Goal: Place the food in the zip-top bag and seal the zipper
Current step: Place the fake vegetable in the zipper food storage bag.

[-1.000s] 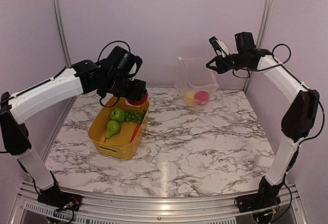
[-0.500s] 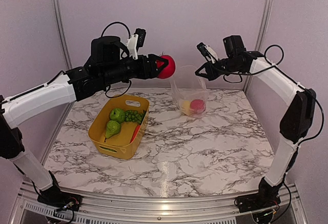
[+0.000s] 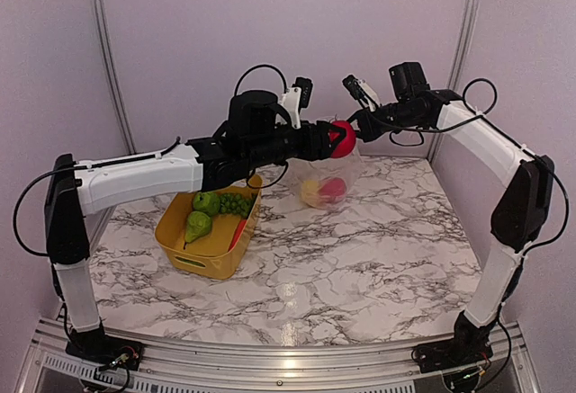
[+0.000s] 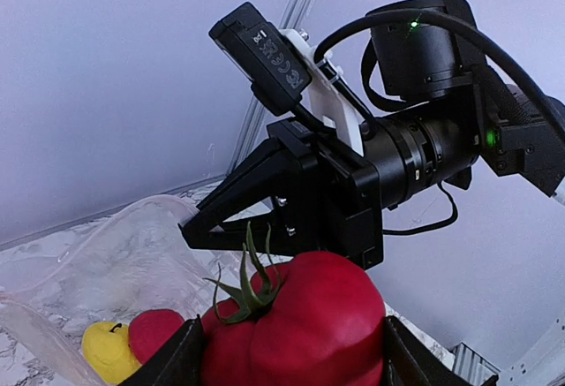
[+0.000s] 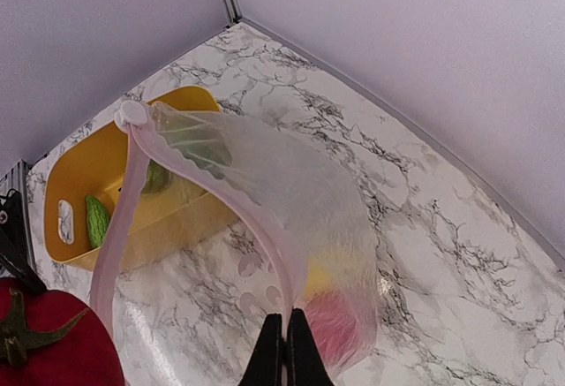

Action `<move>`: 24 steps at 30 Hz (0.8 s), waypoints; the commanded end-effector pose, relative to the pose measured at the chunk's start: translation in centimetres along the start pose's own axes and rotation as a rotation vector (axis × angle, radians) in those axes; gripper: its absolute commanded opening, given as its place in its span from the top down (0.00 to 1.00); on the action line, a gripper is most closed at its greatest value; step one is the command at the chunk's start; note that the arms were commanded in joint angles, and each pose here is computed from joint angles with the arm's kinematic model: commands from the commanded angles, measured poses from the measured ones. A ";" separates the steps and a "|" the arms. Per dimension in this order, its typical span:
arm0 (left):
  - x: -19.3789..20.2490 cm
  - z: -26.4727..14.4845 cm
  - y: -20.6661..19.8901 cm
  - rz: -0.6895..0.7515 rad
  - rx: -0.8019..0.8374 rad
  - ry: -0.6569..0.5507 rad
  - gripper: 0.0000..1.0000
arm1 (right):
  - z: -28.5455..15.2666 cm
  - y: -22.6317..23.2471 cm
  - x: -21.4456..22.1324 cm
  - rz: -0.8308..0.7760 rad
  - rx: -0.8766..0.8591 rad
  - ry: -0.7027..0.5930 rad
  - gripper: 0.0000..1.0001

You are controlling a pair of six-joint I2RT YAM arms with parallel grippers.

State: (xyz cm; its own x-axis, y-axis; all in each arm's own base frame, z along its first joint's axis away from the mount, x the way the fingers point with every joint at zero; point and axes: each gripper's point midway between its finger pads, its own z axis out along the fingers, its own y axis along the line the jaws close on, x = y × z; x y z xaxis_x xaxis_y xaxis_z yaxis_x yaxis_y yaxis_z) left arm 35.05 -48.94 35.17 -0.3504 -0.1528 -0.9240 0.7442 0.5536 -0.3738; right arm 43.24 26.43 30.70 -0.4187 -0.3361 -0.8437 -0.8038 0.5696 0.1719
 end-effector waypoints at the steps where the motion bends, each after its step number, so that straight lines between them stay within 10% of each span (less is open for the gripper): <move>1: -0.5 0.8 0.7 0.009 -0.121 -0.040 0.51 | -1.0 1.1 -0.9 -0.006 -0.013 -0.027 1.00; 16: 4.1 2.9 6.3 -0.019 -0.393 0.040 0.51 | -0.9 1.2 -0.5 0.007 -0.021 -0.024 1.00; 24: 4.8 3.7 7.4 0.000 -0.461 0.068 0.27 | -1.3 1.5 -0.9 0.006 -0.024 -0.035 1.00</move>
State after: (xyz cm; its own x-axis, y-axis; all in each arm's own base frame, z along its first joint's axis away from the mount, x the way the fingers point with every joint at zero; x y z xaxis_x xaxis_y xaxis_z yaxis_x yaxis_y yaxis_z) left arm 40.37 -49.11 28.41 -0.3902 -0.1288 -0.9117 0.4657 0.8266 -0.3161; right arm 42.75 26.45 30.13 -0.4454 -0.3284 -0.8329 -0.7982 0.5670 0.2033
